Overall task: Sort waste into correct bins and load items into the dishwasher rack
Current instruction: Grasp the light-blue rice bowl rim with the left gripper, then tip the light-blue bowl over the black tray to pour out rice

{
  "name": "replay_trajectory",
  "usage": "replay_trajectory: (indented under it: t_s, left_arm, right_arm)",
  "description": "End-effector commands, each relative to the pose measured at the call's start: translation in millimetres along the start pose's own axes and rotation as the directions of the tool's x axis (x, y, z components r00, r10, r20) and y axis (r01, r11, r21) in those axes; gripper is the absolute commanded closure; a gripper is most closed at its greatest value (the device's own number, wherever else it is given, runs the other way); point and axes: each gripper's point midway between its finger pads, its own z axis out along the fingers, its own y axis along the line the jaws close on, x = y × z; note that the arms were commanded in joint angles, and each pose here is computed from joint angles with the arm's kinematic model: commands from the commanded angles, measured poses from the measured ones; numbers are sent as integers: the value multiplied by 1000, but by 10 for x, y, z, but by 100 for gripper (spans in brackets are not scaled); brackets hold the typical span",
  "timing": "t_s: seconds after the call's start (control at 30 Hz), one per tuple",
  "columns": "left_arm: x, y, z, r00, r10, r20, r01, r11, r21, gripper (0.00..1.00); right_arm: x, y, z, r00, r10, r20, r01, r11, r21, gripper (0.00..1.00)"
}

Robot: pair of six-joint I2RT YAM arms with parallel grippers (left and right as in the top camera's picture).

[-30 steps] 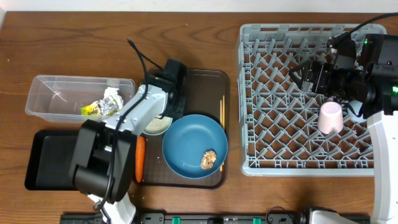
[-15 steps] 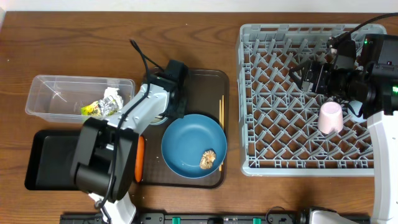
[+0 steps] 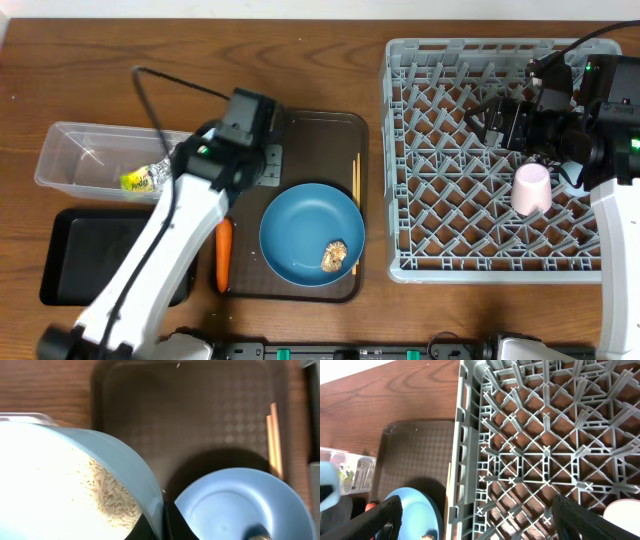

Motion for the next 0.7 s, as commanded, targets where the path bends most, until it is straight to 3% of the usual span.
replay_trajectory:
  t_s: [0.0,0.1,0.3,0.67]
  left_arm:
    - [-91,44,-168,998,-23,51,24,1000,-12,94]
    - [-25,90,-222,999,-25,38,26,999,-31,94]
    - [156,396,-376,969,-247,23,248,961,-118,94]
    - [338,788,-618,876,-482,12,480,874,78,94]
  right_arm:
    - [-29,39,-10,1000,1,8,-1,1000,-6,12]
    - [-26,39,-10,1000,2,7,-2,1000,-6,11]
    - [-18,38,-10,1000,3,4,-3,1000,-6,11]
    - [-16,37,-10,1000,3,3,-3,1000,-5,11]
